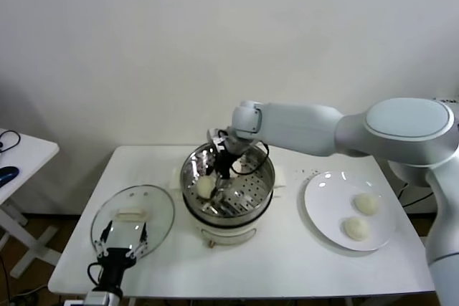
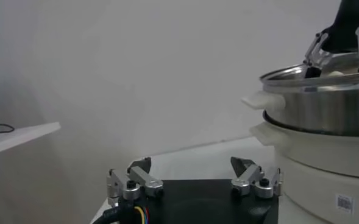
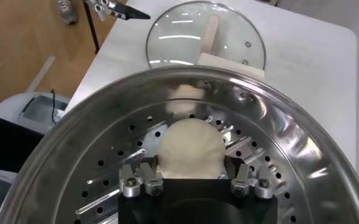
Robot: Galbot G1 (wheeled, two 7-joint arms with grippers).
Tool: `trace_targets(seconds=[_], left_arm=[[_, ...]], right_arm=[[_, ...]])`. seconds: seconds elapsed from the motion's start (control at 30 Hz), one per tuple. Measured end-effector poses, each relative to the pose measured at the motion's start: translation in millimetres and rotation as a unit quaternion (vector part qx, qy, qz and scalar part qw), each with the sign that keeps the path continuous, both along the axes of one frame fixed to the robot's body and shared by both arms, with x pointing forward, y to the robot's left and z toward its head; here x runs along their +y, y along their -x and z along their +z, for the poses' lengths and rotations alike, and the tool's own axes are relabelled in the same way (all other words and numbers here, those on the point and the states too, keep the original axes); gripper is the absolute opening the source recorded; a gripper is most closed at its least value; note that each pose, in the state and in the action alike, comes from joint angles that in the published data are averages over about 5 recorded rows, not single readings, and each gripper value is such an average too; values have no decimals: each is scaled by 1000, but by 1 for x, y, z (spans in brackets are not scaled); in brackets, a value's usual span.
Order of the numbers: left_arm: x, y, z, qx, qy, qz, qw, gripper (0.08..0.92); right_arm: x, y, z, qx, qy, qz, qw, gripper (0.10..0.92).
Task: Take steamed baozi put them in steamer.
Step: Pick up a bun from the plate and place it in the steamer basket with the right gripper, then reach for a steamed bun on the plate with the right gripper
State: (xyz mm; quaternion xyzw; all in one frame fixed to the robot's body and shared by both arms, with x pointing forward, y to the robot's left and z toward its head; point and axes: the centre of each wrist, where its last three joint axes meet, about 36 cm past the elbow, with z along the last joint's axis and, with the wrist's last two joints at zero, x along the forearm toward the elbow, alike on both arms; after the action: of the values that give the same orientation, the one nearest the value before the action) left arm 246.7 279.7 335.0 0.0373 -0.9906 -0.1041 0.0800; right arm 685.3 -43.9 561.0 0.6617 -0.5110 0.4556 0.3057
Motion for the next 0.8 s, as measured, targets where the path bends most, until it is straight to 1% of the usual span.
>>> trace_targets(seconds=[0.07,0.13,0.3,0.5,0.63,0.8], left_arm=[[0,0,0,0,0,0,1000,823],[0,0,0,0,1,1,1000,823],[0,0,0,0,1,1,1000,823],[-1,-1,0,-1,2,1,1000,823],[-1,-2,0,-1,3,0,1000,823],[-2,-3,-1,0,5,0,1000,823]], right_arm=[[-1,1,-1,0,-1,1,1000,815],[-1,1,0,0,-3,1,1000,821],[-3,0,9,-3,-10,4,1000,823],[-14,-2,30,-13,-11,10,1000,823],[-34,-3,51,-21,-10,10,1000,823],[-78,0,82,-31,-3,6,999,823]])
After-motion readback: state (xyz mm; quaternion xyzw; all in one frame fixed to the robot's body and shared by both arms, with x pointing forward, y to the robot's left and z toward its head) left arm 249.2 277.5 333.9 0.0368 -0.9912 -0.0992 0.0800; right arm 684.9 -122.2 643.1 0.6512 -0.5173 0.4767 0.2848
